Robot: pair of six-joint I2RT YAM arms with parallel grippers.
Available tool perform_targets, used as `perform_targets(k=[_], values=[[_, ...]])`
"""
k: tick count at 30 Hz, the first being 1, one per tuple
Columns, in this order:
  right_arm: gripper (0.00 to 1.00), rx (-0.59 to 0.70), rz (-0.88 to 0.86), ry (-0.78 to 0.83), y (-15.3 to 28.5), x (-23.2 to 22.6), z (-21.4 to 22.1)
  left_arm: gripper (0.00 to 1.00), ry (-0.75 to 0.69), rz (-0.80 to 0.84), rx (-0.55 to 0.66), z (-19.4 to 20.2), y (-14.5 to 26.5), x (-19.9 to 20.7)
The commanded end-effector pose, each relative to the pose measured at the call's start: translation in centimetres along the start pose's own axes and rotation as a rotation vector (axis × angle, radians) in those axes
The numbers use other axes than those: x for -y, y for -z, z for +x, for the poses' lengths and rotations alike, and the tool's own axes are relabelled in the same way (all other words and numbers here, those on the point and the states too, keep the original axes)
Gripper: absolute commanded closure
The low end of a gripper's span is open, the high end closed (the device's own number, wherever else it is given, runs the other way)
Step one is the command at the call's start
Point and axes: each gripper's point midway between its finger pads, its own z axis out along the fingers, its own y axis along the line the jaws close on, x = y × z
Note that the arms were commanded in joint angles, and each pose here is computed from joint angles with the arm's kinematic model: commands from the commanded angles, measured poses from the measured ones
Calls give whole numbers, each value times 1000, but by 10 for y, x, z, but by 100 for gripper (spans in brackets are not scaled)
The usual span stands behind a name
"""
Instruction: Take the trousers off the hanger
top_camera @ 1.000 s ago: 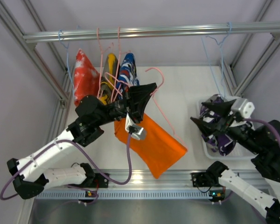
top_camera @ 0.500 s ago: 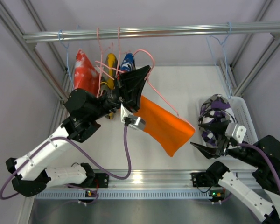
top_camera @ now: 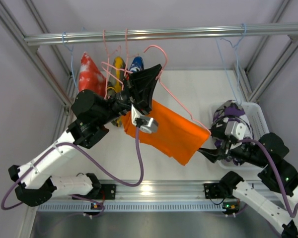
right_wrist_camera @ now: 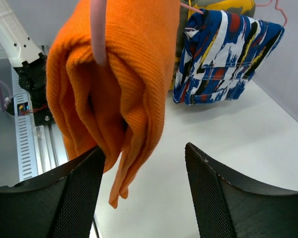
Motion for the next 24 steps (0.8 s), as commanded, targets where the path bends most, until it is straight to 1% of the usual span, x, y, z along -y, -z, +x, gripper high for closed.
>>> perform_targets(k=[1, 5, 8, 14, 17, 24], values=[[36, 65, 34, 46, 2, 6, -15, 100, -56, -278, 32, -23, 24, -101], [37, 65, 52, 74, 13, 5, -15, 100, -61, -259, 33, -24, 27, -100], [35, 84, 36, 109, 23, -2, -24, 100, -61, -259, 23, -24, 31, -101], [35, 88, -17, 107, 30, -14, -31, 100, -67, -249, 7, -22, 33, -96], [35, 100, -41, 76, 25, -16, -39, 100, -72, -243, 4, -21, 33, -96], [39, 98, -64, -27, -3, -7, -48, 100, -74, -239, 15, -25, 35, -100]])
